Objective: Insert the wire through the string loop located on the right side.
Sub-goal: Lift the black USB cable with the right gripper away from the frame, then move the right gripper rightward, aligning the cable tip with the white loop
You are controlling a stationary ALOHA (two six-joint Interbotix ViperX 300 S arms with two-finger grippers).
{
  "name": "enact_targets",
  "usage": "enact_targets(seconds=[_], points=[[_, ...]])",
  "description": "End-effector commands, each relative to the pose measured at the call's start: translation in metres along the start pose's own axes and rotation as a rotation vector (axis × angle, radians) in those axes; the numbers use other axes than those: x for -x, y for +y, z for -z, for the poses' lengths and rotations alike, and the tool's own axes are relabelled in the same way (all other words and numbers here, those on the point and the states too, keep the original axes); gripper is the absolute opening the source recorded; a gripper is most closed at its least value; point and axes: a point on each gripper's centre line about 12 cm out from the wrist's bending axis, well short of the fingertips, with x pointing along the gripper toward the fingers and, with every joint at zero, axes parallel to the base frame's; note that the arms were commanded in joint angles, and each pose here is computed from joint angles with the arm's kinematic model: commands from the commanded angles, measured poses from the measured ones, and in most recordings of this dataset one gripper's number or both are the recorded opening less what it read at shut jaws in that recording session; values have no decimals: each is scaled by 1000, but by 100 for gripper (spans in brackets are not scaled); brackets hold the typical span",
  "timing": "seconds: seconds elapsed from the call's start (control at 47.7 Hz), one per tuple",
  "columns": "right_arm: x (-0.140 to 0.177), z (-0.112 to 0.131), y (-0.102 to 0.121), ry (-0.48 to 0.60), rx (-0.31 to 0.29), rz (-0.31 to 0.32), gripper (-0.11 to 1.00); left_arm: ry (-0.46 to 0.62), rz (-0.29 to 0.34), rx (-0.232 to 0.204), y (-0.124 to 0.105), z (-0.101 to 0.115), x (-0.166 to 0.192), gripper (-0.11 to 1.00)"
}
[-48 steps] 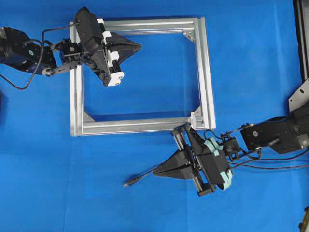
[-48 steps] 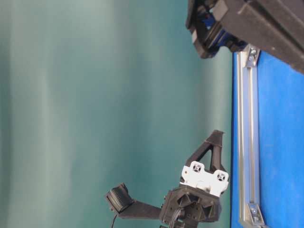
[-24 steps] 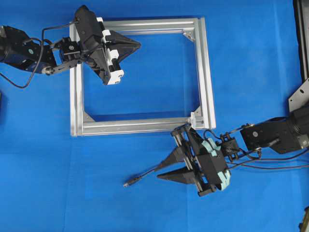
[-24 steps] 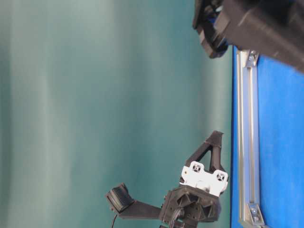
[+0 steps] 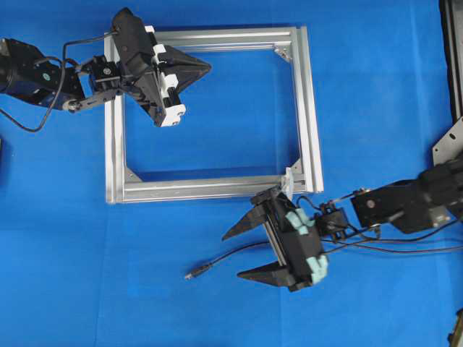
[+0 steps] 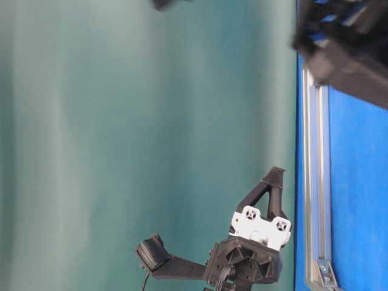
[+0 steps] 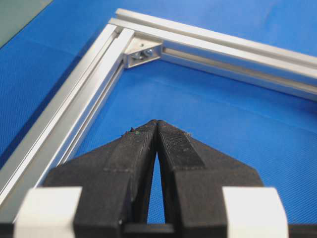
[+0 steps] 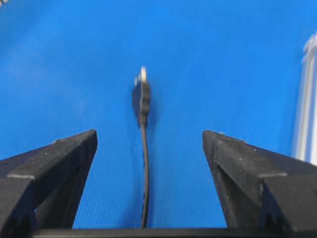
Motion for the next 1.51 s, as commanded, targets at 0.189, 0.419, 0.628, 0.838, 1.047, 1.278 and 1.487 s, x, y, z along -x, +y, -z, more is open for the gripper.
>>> enact_targets(seconds=[0.189,0.419,0.628,0.838,1.047,1.278,1.487], points=[[-17,8,0,0,-20,10,77,-52,2,-1,0,-16,1,0],[-18,12,-2,12,-27,18,74,-51,3,-1,0,-15,2,0],[-18,15,-2,29,-22,16,28,-49,2,-1,0,-15,1,0],[-18,16,-1,50,-21,15,-3,-51,1,-2,0,-15,1,0],[-18,15,-1,46,-21,13,-3,-52,2,-2,0,-16,2,0],[-12,2,-2,31,-21,16,-3,-52,2,-2,0,-16,2,0],[-1,-22,-3,35,-15,18,-3,-52,-1,-2,1,-16,2,0]])
